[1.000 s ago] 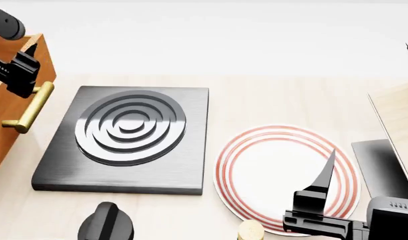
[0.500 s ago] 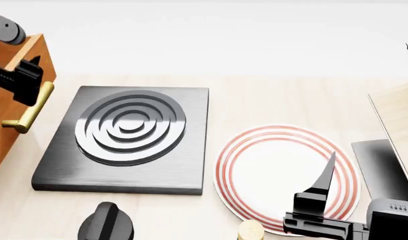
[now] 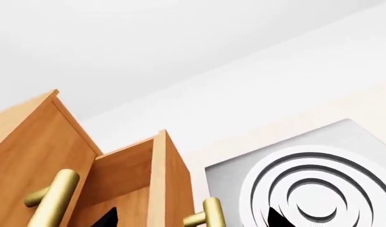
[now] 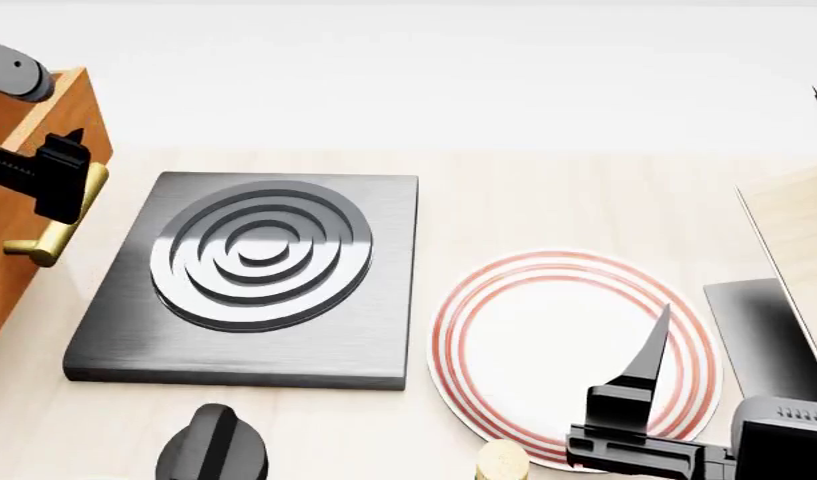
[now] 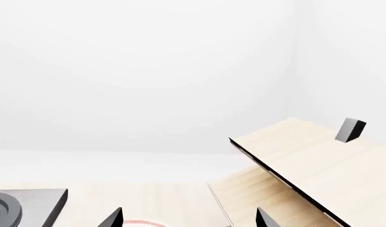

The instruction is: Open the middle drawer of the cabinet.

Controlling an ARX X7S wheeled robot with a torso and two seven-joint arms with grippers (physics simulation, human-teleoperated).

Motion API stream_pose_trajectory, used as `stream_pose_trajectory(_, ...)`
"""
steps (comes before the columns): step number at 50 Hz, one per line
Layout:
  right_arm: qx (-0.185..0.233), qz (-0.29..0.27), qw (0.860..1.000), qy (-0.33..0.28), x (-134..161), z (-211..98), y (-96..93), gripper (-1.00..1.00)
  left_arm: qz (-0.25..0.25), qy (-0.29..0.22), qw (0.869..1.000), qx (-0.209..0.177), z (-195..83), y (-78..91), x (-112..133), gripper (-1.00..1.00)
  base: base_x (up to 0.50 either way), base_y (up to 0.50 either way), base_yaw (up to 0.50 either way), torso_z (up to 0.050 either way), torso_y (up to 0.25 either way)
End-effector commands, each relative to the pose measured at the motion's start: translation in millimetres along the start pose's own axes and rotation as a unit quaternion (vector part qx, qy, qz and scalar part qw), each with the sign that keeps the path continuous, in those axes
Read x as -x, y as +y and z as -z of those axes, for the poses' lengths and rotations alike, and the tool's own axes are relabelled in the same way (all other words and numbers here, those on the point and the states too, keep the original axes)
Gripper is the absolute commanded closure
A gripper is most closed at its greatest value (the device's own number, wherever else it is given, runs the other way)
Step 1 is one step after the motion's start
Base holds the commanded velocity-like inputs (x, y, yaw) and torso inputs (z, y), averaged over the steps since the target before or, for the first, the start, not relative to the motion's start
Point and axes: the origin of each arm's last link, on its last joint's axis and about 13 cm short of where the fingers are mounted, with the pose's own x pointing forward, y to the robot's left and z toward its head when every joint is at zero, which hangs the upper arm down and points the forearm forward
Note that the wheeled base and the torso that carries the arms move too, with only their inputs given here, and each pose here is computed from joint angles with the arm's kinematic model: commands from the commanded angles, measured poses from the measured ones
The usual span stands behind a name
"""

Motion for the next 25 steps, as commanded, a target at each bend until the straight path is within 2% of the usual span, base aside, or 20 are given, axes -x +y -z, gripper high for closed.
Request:
stream_pose_trajectory(1, -0.001, -0.001, 1.000, 0.001, -0.8, 0.8, 0.3, -1.00, -0.001, 0.006, 1.000, 0.013, 4.8, -1.3, -4.8, -1.00, 0.00, 0.00, 0.00, 0.000, 0.000)
stream_pose_trajectory(25, 0.000, -0.003, 1.000, 0.003, -0.5, 2.1, 0.2, -1.00, -0.013, 0.013, 0.999, 0.036, 10.4, 3.1, -12.0, -1.00, 0.00, 0.00, 0.00, 0.000, 0.000)
